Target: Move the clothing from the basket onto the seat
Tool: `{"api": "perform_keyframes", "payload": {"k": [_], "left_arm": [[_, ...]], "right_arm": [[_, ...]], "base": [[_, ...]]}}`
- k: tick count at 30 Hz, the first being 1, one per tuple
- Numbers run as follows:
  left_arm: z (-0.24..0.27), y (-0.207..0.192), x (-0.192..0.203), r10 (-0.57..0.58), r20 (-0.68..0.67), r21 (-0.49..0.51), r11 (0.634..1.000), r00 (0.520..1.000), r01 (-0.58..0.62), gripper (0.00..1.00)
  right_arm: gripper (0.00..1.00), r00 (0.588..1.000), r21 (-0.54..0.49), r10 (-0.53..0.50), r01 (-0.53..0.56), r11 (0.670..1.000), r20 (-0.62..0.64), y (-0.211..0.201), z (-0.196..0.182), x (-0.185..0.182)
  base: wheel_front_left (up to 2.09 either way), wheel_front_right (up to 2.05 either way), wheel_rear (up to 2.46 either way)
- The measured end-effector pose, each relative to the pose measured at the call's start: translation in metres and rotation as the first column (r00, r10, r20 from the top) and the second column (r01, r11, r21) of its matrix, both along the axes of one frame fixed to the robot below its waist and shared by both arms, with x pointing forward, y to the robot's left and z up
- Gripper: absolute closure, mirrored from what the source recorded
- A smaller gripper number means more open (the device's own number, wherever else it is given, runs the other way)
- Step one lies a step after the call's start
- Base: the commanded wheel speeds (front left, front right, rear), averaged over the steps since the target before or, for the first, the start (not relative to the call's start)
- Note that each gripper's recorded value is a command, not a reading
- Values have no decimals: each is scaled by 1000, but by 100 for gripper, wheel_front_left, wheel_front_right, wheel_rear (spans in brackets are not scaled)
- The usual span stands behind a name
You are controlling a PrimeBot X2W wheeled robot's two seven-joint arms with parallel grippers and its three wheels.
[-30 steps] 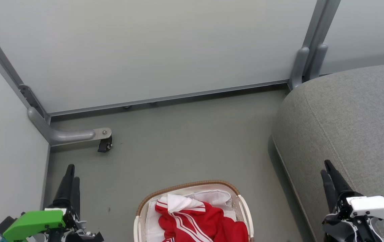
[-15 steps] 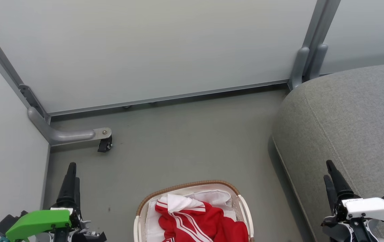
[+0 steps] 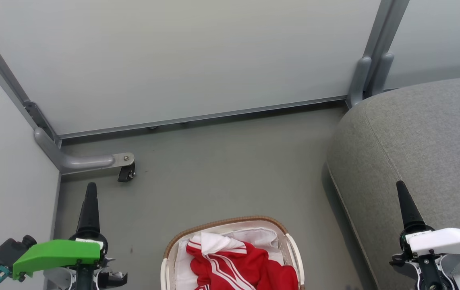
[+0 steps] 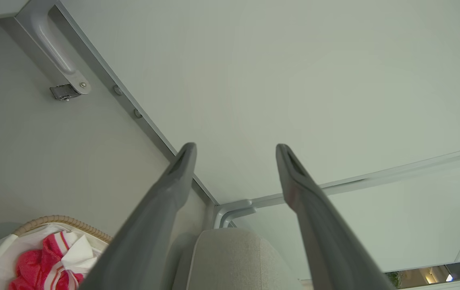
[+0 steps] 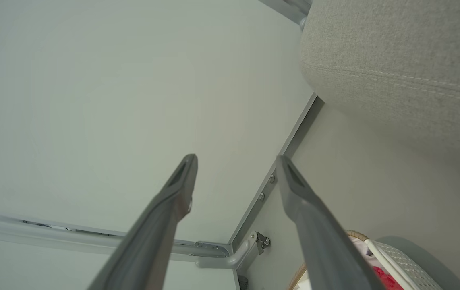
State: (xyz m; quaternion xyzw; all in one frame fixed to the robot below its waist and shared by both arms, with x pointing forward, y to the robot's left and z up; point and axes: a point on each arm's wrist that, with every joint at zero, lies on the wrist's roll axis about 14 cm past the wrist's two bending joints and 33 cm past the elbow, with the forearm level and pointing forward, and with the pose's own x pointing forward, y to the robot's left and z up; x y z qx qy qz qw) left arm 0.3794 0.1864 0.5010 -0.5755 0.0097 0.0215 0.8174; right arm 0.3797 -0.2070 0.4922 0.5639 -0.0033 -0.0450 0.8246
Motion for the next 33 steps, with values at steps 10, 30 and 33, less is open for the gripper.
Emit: {"api": "perform_keyframes", "payload": {"k": [10, 30, 33], "left_arm": [[4, -10, -1, -22, -1, 240, 970, 1000, 21, 0], [-8, -14, -14, -15, -32, 513, 858, 999, 29, 0], [-8, -15, -15, -13, -30, 539, 842, 999, 27, 0]], "right_arm": [[0, 999, -230, 32, -24, 973, 34, 8, 15, 3], [0, 994, -553, 97, -60, 831, 39, 26, 21, 0], [0, 994, -581, 100, -59, 812, 39, 27, 21, -1]], "base": [[0, 0, 0], [0, 0, 0], [0, 0, 0]]}}
